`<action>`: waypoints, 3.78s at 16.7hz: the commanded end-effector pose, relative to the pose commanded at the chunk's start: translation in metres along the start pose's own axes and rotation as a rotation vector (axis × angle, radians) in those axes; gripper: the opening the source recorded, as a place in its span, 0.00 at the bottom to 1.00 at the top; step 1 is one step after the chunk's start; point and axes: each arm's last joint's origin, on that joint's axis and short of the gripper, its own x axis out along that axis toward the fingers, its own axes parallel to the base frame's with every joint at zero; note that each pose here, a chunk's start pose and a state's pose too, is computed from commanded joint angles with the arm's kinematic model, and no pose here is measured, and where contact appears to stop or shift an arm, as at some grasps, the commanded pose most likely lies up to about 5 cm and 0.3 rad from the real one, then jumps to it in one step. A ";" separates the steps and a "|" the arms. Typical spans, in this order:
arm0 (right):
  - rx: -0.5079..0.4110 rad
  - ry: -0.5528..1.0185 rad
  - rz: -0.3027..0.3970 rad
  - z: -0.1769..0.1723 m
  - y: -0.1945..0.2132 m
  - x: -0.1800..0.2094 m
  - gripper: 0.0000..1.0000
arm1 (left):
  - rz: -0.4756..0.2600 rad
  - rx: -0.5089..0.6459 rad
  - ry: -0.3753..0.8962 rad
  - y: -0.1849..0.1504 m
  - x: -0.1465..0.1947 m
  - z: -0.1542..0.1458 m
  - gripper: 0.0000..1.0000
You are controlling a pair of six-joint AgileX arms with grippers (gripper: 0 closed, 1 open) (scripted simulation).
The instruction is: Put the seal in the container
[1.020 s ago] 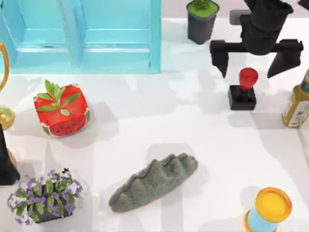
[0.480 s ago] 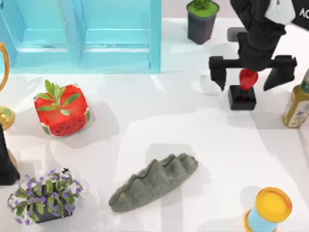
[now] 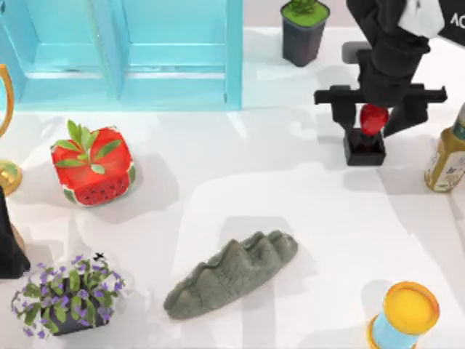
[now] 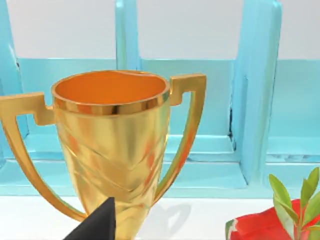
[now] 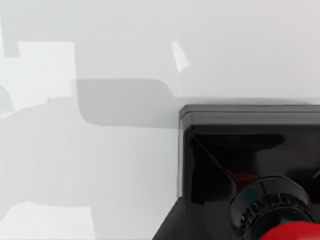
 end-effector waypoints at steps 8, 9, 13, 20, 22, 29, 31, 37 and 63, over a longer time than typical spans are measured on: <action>0.000 0.000 0.000 0.000 0.000 0.000 0.00 | 0.000 0.000 0.000 0.000 0.000 0.000 1.00; 0.000 0.000 0.000 0.000 0.000 0.000 0.00 | 0.000 0.000 0.000 0.000 0.000 0.000 1.00; 0.000 0.000 0.000 0.000 0.000 0.000 0.00 | 0.000 0.000 0.000 0.000 0.000 0.000 1.00; -0.006 -0.009 0.004 0.008 0.003 -0.029 0.00 | 0.000 0.000 0.000 0.000 0.000 0.000 1.00; -0.005 -0.010 0.004 0.011 0.003 -0.047 0.00 | 0.000 0.000 0.000 0.000 0.000 0.000 1.00; -0.001 -0.002 0.001 0.010 0.001 -0.098 0.00 | 0.000 0.000 0.000 0.000 0.000 0.000 1.00; -0.001 -0.001 0.000 0.010 0.001 -0.100 0.00 | 0.000 0.000 0.000 0.000 0.000 0.000 1.00; 0.026 -0.034 0.013 0.013 -0.015 -0.108 0.00 | 0.000 0.000 0.000 0.000 0.000 0.000 1.00; 0.000 -0.005 0.017 -0.137 -0.290 -0.146 0.00 | 0.000 0.000 0.000 0.000 0.000 0.000 1.00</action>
